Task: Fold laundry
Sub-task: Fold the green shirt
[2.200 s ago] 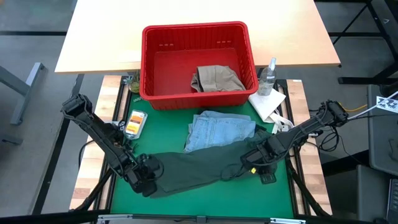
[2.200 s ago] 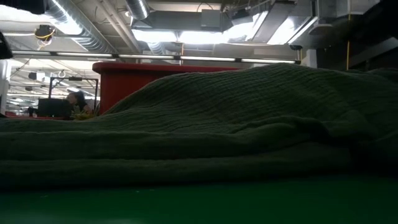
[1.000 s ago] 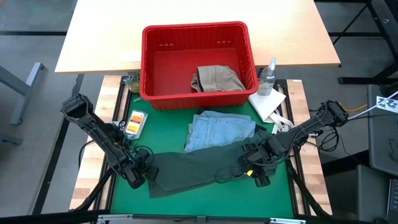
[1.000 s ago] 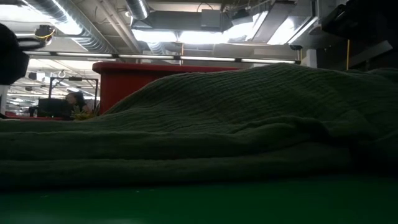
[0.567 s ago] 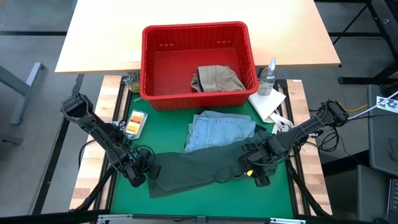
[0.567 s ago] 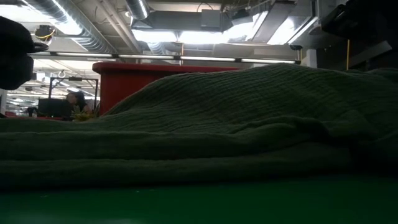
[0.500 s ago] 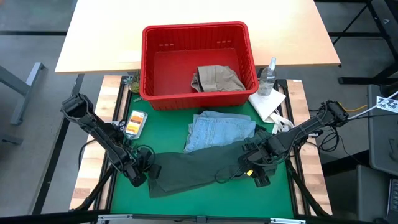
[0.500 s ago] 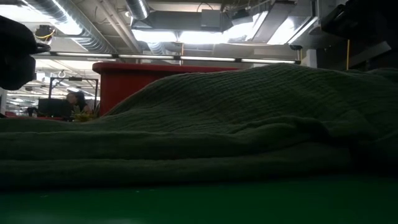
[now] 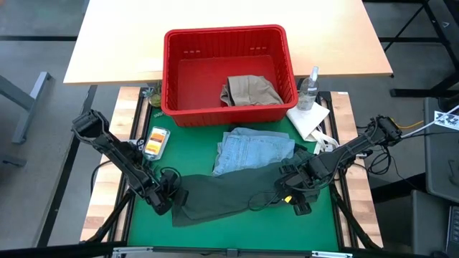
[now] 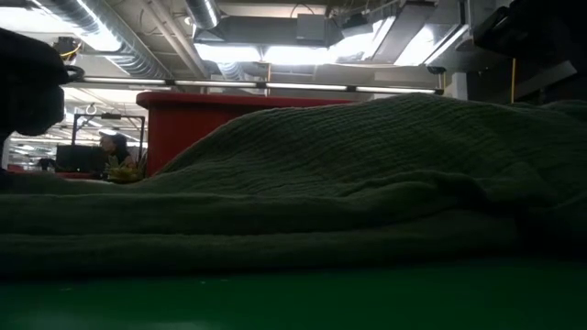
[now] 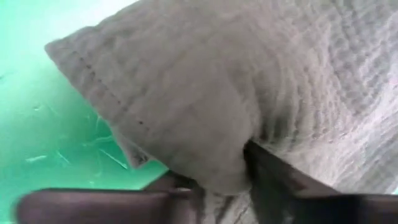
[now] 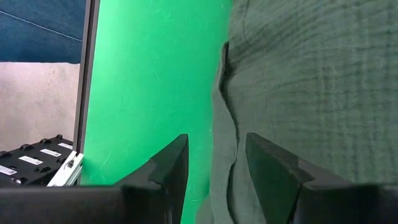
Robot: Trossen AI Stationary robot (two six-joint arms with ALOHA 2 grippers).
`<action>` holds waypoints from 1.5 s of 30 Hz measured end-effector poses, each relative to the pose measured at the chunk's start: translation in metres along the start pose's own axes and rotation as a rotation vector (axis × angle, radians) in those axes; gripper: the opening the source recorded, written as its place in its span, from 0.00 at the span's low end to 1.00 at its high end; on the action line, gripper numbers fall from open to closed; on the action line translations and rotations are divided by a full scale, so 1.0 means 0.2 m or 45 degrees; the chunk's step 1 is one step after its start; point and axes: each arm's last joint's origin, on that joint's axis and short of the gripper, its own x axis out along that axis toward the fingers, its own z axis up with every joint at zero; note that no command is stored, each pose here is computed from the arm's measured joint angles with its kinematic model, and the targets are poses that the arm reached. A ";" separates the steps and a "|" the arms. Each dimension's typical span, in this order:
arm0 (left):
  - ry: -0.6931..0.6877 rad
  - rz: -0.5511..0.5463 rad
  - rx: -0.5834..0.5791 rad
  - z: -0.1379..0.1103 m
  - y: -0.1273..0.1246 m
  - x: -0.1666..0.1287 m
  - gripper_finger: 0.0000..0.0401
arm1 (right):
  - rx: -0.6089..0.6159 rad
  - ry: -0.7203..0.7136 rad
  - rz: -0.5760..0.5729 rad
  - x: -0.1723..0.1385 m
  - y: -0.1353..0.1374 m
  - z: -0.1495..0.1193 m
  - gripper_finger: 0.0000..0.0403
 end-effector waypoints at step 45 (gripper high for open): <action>0.549 0.115 0.105 0.03 -0.02 -0.53 0.01 | -0.004 -0.038 -0.023 0.00 0.00 0.01 0.40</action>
